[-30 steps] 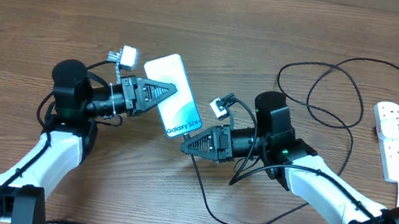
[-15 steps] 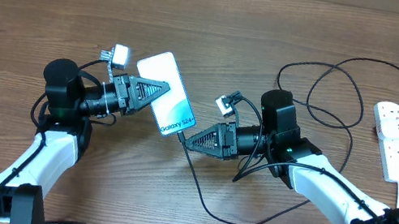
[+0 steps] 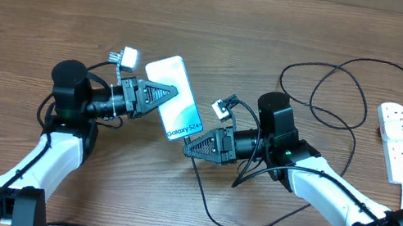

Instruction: Plug charger to phone and switch on socket

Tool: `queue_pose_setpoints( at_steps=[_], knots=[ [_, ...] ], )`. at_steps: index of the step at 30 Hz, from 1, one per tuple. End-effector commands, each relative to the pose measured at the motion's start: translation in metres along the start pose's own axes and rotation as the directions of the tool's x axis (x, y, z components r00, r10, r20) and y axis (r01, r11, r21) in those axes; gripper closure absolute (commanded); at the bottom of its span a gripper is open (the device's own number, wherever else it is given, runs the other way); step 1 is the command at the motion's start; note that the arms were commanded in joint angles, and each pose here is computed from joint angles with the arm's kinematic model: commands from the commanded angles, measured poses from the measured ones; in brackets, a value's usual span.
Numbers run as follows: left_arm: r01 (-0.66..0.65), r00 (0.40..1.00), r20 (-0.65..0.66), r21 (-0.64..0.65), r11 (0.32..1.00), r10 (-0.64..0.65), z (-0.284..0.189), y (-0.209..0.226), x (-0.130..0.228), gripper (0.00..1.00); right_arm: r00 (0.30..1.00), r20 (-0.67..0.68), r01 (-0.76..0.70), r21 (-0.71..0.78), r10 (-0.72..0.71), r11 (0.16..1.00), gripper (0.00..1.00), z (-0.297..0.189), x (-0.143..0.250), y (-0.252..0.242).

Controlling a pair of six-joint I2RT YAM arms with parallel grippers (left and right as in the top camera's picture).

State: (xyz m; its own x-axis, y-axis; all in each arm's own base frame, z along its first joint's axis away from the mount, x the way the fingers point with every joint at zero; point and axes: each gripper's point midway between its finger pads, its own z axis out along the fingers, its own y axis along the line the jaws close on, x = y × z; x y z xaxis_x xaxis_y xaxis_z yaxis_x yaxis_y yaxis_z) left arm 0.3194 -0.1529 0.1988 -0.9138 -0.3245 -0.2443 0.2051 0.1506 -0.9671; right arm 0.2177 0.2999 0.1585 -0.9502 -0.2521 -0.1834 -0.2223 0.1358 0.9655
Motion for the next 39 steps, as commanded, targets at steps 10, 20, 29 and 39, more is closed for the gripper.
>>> queue_pose_setpoints(
  at_steps=[10,20,29,39],
  knots=[
    [-0.038,0.999,-0.032,0.021,0.999,0.039,0.002,-0.008,0.005,0.96,0.999,-0.002,0.037,-0.013,-0.037,0.999,0.96,0.0,-0.001,0.01],
    [-0.035,0.99,-0.137,0.075,0.997,0.046,0.0,-0.017,0.023,0.96,0.995,-0.013,0.097,-0.053,-0.098,0.994,0.96,0.0,-0.002,0.02],
    [-0.028,0.976,-0.21,0.113,0.993,0.052,-0.003,-0.023,0.036,0.96,0.992,0.0,0.126,-0.054,-0.126,0.991,0.96,0.0,-0.005,0.022],
    [-0.013,0.971,-0.236,0.11,0.994,0.038,0.003,-0.02,0.046,0.96,0.99,0.01,0.142,-0.052,-0.141,0.989,0.96,0.0,-0.008,0.024]
  ],
)
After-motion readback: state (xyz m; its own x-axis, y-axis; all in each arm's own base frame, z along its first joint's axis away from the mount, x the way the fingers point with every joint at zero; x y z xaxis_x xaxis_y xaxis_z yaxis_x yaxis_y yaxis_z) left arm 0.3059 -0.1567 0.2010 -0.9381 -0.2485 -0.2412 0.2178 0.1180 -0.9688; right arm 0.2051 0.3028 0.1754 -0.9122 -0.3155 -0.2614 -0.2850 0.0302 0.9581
